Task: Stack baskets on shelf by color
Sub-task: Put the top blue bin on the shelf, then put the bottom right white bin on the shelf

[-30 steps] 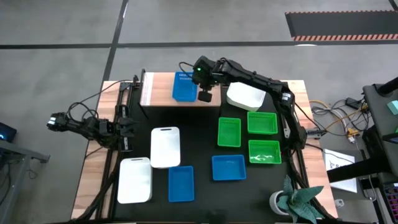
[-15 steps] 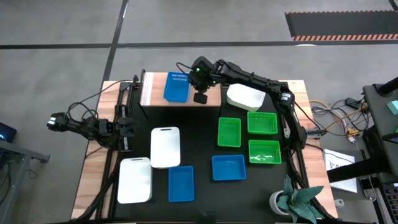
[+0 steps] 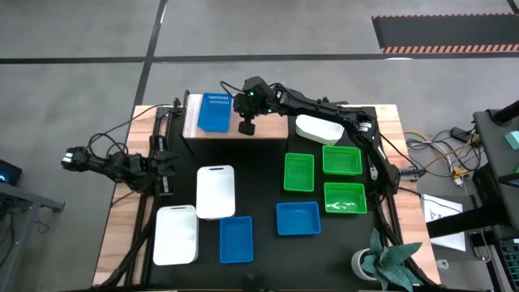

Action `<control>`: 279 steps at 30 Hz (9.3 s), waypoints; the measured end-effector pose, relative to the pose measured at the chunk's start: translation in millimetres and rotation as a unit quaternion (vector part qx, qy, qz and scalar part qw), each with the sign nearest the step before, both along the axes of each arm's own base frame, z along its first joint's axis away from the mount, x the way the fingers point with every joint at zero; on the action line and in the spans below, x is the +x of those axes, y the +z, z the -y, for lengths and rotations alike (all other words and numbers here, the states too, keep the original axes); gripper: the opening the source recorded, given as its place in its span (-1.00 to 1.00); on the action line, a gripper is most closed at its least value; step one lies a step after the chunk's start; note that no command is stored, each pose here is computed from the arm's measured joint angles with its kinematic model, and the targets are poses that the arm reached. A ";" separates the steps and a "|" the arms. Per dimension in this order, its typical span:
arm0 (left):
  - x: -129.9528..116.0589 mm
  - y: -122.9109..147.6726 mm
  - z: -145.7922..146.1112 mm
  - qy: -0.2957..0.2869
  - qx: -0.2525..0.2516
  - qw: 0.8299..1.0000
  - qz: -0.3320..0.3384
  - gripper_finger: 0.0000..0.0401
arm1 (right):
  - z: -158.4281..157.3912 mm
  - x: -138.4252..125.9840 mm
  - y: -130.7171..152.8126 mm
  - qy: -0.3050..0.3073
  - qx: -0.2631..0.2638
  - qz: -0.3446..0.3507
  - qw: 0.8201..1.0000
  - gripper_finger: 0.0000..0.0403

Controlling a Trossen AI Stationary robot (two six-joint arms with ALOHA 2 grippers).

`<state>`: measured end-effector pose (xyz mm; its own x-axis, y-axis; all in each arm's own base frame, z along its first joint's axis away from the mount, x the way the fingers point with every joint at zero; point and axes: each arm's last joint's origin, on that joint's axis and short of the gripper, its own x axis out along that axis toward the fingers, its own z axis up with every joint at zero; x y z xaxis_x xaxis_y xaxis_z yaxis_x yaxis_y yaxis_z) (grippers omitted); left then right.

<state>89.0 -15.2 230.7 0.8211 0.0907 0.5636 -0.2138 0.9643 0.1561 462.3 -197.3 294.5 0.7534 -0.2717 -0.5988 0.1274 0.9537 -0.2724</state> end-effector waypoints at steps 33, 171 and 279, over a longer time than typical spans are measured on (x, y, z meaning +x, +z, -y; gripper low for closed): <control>0.0 -0.1 -0.6 0.014 0.002 1.000 -0.002 -1.00 | 1.6 32.3 -21.0 0.016 0.005 0.107 0.994 -0.96; 187.4 72.7 80.3 -0.053 -0.252 0.510 -0.821 -1.00 | -232.7 -235.6 -31.3 0.186 0.046 0.083 0.978 -0.96; 250.0 133.6 -102.8 0.178 -0.048 0.533 -0.826 -0.54 | -227.5 -267.2 -27.2 0.174 0.063 0.058 0.981 -0.96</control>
<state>339.0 87.6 364.3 0.1122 0.3694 -0.9225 -0.0337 0.9292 0.3680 195.1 30.2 267.3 0.8520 0.0846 -0.5166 -0.1885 0.9702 -0.1521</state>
